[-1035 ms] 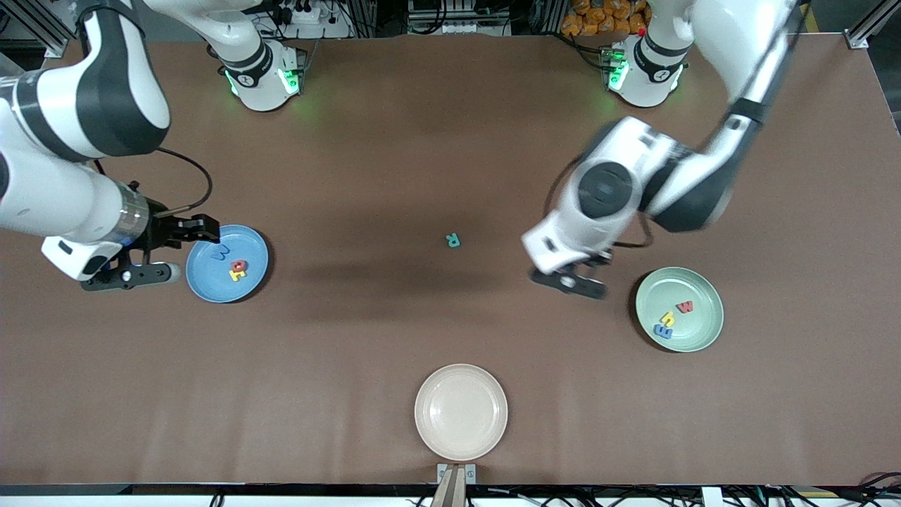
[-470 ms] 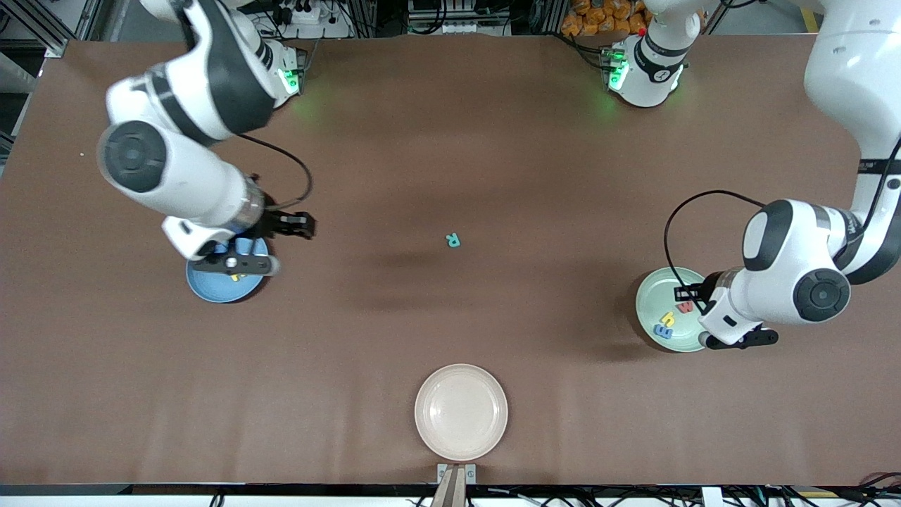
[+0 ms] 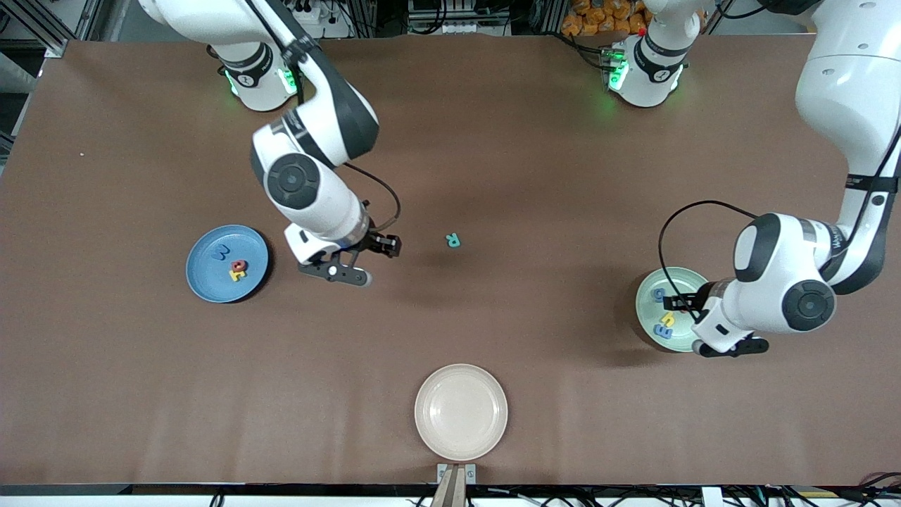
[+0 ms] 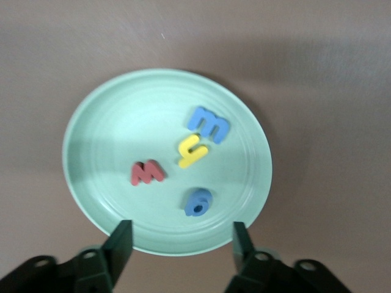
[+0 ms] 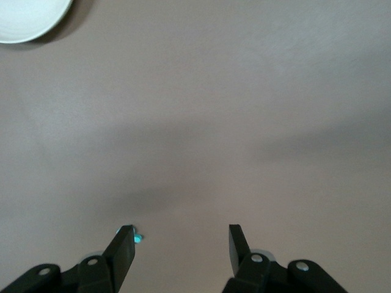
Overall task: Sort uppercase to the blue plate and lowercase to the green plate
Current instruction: 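Lower the right gripper to the teal R while the left gripper withdraws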
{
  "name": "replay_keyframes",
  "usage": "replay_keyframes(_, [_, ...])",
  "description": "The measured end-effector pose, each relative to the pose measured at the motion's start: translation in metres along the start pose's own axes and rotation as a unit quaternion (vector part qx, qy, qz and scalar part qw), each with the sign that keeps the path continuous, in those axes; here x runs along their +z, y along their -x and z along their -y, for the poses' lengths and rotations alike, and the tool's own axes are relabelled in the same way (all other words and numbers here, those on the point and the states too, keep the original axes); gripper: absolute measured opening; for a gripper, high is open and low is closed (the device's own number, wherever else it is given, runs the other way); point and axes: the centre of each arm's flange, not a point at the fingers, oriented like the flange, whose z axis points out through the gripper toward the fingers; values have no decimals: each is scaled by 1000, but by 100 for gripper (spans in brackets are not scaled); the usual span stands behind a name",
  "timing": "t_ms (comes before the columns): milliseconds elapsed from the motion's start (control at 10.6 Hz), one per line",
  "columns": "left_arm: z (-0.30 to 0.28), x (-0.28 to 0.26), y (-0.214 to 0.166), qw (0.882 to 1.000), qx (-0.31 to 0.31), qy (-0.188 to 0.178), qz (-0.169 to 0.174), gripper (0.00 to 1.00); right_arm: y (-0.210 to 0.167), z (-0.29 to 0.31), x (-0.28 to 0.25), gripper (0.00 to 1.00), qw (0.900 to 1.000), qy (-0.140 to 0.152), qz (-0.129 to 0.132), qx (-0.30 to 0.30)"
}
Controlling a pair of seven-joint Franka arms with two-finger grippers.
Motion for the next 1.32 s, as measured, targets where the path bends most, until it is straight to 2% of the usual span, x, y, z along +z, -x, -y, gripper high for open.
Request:
replay_keyframes(188, [6, -46, 1, 999, -4, -3, -38, 100, 9, 21, 39, 70, 1000, -6, -7, 23])
replay_keyframes(376, [0, -120, 19, 995, -2, -11, -95, 100, 25, 42, 79, 70, 999, -11, -13, 36])
replay_keyframes(564, [-19, -198, 55, 988, 8, -24, -151, 100, 29, 49, 110, 70, 999, -10, -14, 35])
replay_keyframes(941, [-44, -287, 130, 980, 17, -60, -188, 100, 47, 68, 140, 69, 998, 9, -37, 48])
replay_keyframes(1129, [-60, -295, 147, 980, 38, -71, -184, 100, 51, 74, 140, 71, 998, 3, -41, 46])
replay_keyframes(1317, [-67, -287, 147, 982, 43, -69, -171, 100, 65, 85, 149, 72, 998, -7, -46, 33])
